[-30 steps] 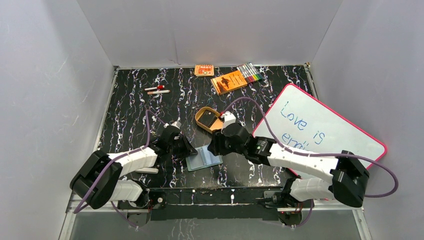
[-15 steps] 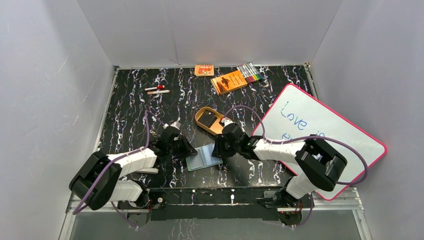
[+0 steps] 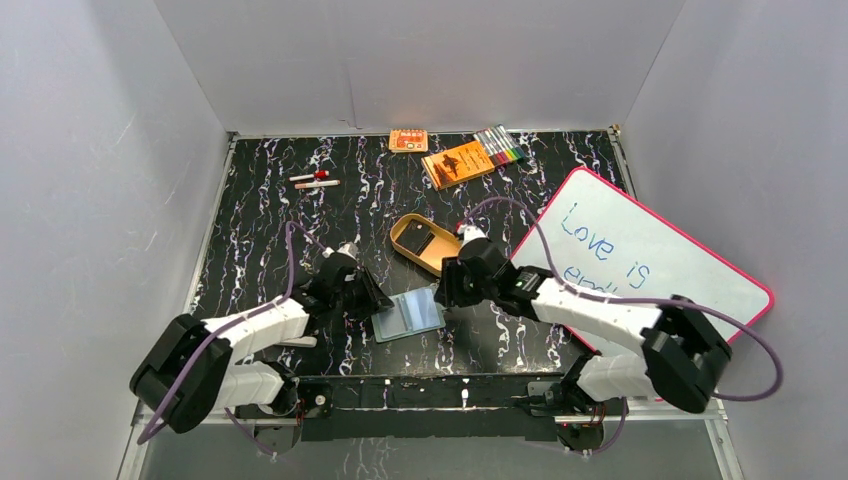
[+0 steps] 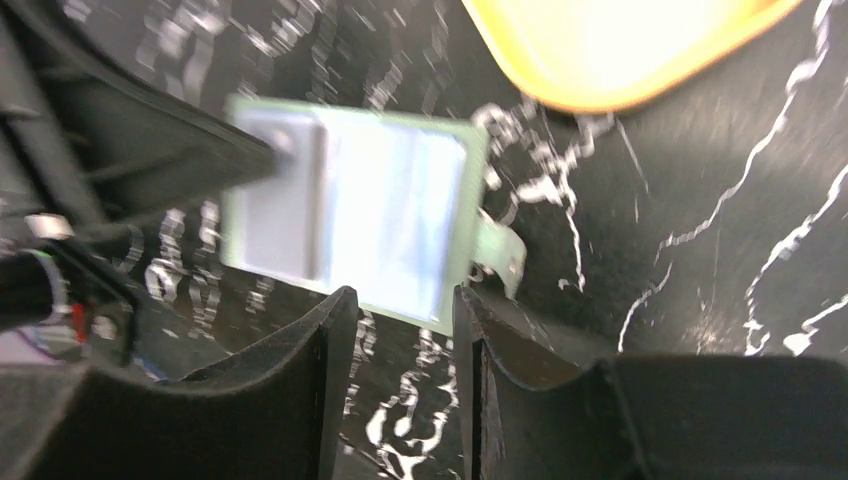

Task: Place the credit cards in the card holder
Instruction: Open the card holder at the center of the board, then pick up the credit card from the storage box.

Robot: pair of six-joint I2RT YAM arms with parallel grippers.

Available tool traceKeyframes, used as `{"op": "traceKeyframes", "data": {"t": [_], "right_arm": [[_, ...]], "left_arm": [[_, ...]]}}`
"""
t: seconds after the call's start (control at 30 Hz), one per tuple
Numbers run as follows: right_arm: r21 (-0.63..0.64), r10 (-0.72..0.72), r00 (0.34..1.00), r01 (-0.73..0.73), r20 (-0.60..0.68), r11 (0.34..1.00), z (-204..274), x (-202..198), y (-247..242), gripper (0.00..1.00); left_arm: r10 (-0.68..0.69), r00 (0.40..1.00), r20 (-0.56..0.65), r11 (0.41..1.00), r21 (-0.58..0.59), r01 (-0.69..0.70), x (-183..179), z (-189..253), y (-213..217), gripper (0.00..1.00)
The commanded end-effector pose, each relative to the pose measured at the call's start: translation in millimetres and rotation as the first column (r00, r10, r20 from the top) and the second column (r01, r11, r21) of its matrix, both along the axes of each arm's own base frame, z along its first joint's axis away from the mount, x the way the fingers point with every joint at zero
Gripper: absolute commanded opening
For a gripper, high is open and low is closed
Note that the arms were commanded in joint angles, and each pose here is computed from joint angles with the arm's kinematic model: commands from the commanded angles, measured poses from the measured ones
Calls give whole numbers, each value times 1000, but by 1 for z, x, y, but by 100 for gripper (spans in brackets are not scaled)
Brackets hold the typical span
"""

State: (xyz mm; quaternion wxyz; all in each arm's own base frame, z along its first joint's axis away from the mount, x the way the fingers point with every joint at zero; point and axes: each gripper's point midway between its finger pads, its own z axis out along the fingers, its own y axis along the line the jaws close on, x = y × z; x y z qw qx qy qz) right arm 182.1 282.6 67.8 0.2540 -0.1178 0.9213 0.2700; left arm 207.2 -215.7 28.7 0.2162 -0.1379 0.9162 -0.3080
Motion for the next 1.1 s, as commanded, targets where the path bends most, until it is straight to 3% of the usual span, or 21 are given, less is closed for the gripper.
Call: {"op": "traceKeyframes", "data": {"t": [0.0, 0.1, 0.27, 0.4, 0.53, 1.07], "right_arm": [[103, -47, 970, 23, 238, 994, 95, 39, 9, 50], [169, -121, 954, 77, 273, 983, 123, 62, 13, 57], [277, -319, 922, 255, 220, 926, 128, 106, 18, 68], [330, -468, 880, 420, 79, 846, 111, 141, 15, 69], [367, -514, 857, 484, -19, 794, 97, 164, 27, 65], [268, -605, 781, 623, -156, 735, 32, 193, 48, 64]], "left_arm": [[1, 999, 40, 1000, 20, -2, 3, 25, 5, 33], [11, 996, 88, 1000, 7, -12, 7, 49, 7, 51], [50, 983, 175, 999, 10, -52, 11, 88, 19, 63], [126, 967, 222, 991, 25, -135, 9, 99, 39, 66], [183, 956, 230, 981, 15, -192, 1, 97, 53, 67], [221, 952, 213, 972, 32, -233, -10, 88, 67, 68]]}}
